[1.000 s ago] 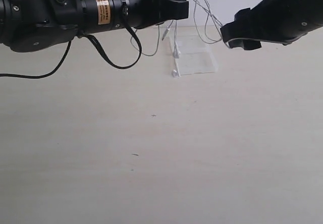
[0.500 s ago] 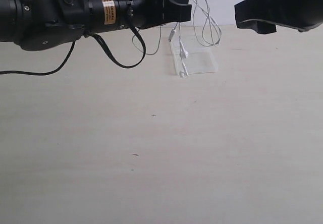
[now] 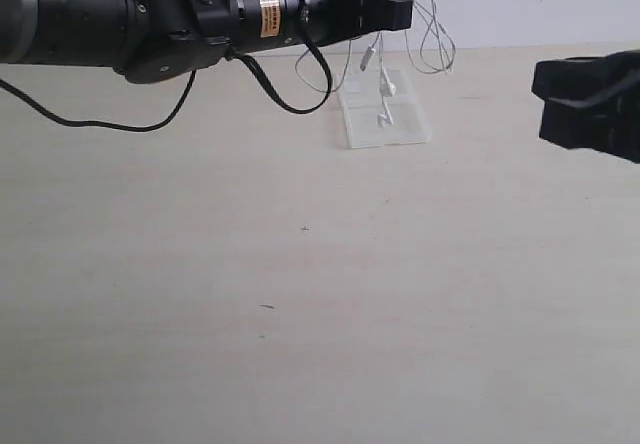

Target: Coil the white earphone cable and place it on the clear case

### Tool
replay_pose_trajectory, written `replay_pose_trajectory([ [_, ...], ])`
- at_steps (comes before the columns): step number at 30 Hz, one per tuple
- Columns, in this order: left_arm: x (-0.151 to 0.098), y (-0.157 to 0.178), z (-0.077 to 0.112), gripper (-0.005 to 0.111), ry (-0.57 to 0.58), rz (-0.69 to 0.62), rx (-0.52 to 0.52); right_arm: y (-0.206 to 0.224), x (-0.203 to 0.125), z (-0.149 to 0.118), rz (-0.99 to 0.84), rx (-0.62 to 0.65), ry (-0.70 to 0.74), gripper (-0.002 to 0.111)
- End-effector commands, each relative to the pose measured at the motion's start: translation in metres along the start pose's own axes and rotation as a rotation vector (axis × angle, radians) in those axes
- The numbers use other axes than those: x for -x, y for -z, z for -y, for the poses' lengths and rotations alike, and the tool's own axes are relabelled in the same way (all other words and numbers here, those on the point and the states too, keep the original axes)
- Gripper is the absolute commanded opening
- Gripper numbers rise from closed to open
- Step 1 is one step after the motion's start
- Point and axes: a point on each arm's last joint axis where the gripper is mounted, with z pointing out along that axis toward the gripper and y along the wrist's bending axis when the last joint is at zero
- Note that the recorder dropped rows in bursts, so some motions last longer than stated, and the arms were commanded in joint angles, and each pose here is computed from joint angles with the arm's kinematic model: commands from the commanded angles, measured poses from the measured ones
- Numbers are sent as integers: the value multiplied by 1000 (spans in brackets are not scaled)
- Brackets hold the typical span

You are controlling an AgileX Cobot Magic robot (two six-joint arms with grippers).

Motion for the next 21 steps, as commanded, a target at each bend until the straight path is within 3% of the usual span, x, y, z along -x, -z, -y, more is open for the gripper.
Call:
replay_pose_trajectory([
  [1, 2, -13, -7, 0, 89, 28, 19, 11, -18, 4, 85, 8, -34, 22],
  [7, -2, -31, -4, 0, 113, 39, 6, 18, -40, 9, 116, 11, -57, 22],
  [13, -1, -50, 16, 0, 105, 50, -25, 19, -52, 11, 115, 9, -59, 22],
  [21, 4, -76, 30, 0, 82, 76, 43, 19, -65, 14, 82, -3, -79, 22],
])
